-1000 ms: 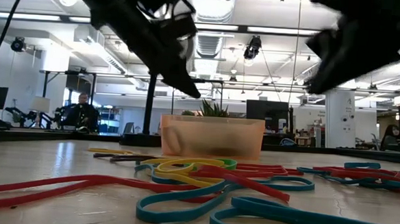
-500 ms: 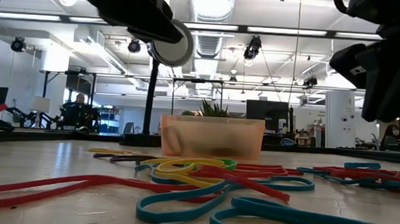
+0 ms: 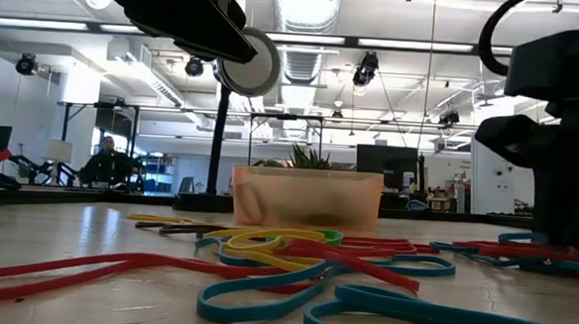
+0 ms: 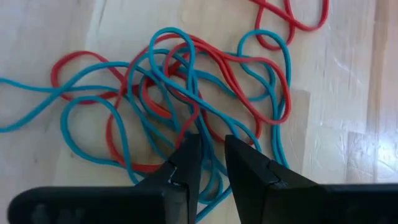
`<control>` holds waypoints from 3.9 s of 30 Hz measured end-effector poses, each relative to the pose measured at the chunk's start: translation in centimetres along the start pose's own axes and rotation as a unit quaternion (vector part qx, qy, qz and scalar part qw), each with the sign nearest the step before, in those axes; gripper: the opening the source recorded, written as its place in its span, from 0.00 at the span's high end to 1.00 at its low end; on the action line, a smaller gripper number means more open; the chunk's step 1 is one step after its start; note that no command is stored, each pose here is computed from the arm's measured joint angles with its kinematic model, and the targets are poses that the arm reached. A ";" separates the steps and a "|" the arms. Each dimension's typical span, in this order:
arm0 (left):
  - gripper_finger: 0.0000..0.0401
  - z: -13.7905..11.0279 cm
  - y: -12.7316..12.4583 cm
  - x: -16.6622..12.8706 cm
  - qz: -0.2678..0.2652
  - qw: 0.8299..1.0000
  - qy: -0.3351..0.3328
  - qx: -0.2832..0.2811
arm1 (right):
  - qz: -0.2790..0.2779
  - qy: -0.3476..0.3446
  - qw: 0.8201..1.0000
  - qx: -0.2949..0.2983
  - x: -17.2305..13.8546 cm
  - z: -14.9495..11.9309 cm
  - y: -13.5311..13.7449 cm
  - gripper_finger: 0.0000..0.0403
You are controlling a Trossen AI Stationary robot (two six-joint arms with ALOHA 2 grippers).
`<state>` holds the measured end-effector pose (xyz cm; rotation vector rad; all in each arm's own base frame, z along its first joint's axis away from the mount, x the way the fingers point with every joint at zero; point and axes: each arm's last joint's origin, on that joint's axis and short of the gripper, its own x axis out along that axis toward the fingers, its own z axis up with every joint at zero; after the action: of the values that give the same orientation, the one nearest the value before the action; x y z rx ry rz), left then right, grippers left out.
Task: Pick and place rubber bands into bin
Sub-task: Put the blue rubber band into the orange bin
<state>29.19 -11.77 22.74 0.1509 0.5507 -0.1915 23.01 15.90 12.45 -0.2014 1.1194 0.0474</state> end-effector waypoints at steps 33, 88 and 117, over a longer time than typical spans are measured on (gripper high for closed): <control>0.87 -0.5 0.0 0.1 0.006 1.000 0.007 0.004 | -0.020 -0.018 0.999 0.019 -1.0 0.2 -0.5 0.98; 0.87 -0.5 0.1 0.1 0.009 1.000 0.007 0.004 | -0.014 -0.003 1.000 0.028 -1.6 0.1 -1.0 0.98; 0.87 -0.5 0.1 0.1 0.009 1.000 0.008 0.005 | -0.257 -0.166 0.944 -0.123 -14.5 10.4 -6.3 0.98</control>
<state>29.05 -11.57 22.24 0.1665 0.5638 -0.1757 26.80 12.61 30.72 -0.6800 0.6944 -0.2388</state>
